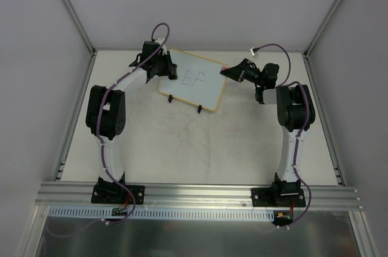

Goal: Erase the whiteboard

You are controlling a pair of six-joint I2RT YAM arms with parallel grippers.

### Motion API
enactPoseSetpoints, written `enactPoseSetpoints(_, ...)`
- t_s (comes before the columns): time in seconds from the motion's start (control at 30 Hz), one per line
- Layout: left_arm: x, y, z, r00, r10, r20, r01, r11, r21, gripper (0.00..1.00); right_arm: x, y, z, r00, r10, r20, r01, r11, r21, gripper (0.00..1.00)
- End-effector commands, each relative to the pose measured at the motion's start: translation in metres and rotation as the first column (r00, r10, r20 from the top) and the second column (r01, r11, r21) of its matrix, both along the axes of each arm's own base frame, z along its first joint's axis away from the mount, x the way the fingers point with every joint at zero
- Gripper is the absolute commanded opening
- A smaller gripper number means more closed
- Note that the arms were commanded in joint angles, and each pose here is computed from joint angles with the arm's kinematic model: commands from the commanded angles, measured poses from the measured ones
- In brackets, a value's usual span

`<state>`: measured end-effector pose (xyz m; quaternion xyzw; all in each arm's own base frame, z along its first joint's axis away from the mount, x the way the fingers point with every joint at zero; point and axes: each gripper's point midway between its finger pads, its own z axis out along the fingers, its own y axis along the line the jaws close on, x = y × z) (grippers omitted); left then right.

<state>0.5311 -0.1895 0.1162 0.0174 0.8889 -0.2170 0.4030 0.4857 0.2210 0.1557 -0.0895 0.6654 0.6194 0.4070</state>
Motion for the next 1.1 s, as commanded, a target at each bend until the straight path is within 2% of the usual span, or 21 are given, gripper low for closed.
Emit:
enactPoseSetpoints(0.0,-0.027,-0.008,-0.023,0.998,-0.001,-0.062,0.002,1.0,0.009,0.0,-0.026,0.008,0.062,0.938,0.08,0.337,-0.082,0.997,-0.01,0.0)
enactPoseSetpoints(0.2,-0.051,-0.01,-0.044,0.997,-0.012,-0.078,0.01,1.0,-0.029,0.0,-0.026,0.008,0.061,0.939,0.081,0.334,-0.082,0.997,-0.009,0.0)
enactPoseSetpoints(0.37,-0.074,-0.026,-0.048,0.995,-0.074,-0.067,0.072,0.997,-0.035,0.0,-0.026,0.008,0.062,0.939,0.08,0.335,-0.082,0.997,-0.009,0.0)
enactPoseSetpoints(0.5,-0.088,-0.04,-0.054,0.985,-0.153,-0.086,0.145,0.985,-0.09,0.0,-0.025,0.008,0.06,0.941,0.079,0.33,-0.082,0.997,-0.008,0.0)
enactPoseSetpoints(0.6,-0.093,-0.039,-0.063,0.983,-0.149,-0.11,0.138,0.985,-0.102,0.0,-0.025,0.008,0.06,0.941,0.08,0.329,-0.082,0.997,-0.007,0.0)
enactPoseSetpoints(0.87,-0.079,-0.041,-0.055,0.985,-0.142,-0.095,0.134,0.987,-0.085,0.0,-0.027,0.008,0.062,0.94,0.084,0.332,-0.086,0.996,-0.009,0.0)
enactPoseSetpoints(1.07,-0.043,-0.046,-0.014,0.992,-0.123,-0.019,0.121,0.991,-0.061,0.0,-0.028,0.008,0.063,0.938,0.09,0.336,-0.091,0.996,-0.013,0.0)
